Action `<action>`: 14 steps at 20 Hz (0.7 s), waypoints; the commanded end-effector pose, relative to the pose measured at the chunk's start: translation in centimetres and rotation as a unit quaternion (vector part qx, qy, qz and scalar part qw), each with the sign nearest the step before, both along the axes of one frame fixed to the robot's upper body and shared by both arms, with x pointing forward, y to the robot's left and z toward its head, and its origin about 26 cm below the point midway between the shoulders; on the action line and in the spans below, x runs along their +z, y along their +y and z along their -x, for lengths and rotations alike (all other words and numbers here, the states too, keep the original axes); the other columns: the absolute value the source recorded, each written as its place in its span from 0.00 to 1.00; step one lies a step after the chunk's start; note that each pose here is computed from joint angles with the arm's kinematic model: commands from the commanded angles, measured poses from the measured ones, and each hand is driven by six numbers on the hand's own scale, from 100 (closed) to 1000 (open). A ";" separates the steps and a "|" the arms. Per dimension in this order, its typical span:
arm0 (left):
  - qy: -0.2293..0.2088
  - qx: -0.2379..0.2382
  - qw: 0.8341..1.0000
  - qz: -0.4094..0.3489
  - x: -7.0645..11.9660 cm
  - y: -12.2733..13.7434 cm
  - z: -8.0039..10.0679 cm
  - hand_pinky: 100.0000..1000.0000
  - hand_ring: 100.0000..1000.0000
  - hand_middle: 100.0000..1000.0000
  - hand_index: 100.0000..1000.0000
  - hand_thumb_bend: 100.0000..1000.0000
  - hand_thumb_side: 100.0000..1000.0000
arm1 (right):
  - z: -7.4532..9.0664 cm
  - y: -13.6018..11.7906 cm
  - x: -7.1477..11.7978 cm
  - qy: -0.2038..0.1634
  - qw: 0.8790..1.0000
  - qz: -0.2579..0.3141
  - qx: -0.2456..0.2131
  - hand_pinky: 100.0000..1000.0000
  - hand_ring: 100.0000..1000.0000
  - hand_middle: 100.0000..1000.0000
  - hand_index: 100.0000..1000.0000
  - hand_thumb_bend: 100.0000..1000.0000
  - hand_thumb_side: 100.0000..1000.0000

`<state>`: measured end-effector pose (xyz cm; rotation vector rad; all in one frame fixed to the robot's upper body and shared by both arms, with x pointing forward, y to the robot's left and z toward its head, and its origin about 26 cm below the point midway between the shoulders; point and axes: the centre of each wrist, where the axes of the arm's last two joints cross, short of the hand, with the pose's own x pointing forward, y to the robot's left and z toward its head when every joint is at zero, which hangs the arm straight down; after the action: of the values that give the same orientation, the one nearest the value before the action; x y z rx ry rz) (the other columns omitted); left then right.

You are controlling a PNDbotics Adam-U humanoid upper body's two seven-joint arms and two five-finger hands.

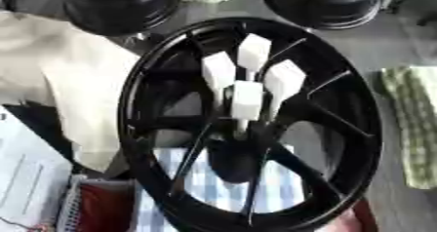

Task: Pull the pin out of the wheel hub.

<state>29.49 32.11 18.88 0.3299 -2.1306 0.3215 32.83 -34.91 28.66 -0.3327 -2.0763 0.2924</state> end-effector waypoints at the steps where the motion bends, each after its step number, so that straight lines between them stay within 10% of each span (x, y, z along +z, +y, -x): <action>1: -0.014 0.001 1.000 -0.009 0.9 0.1 0.2 0.74 0.70 0.62 0.76 0.24 0.66 | 0.3 -0.3 1.0 -0.012 1.000 0.010 -0.006 0.85 0.66 0.67 0.70 0.02 0.45; 14: -0.012 0.002 1.000 -0.010 0.8 0.2 0.3 0.74 0.70 0.62 0.76 0.24 0.66 | 0.5 -0.2 3.2 -0.023 0.995 0.092 0.003 0.84 0.68 0.69 0.72 0.03 0.43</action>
<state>29.47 32.12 18.84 0.3309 -2.1300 0.3233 32.91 -34.73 30.11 -0.3775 -2.0820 0.4123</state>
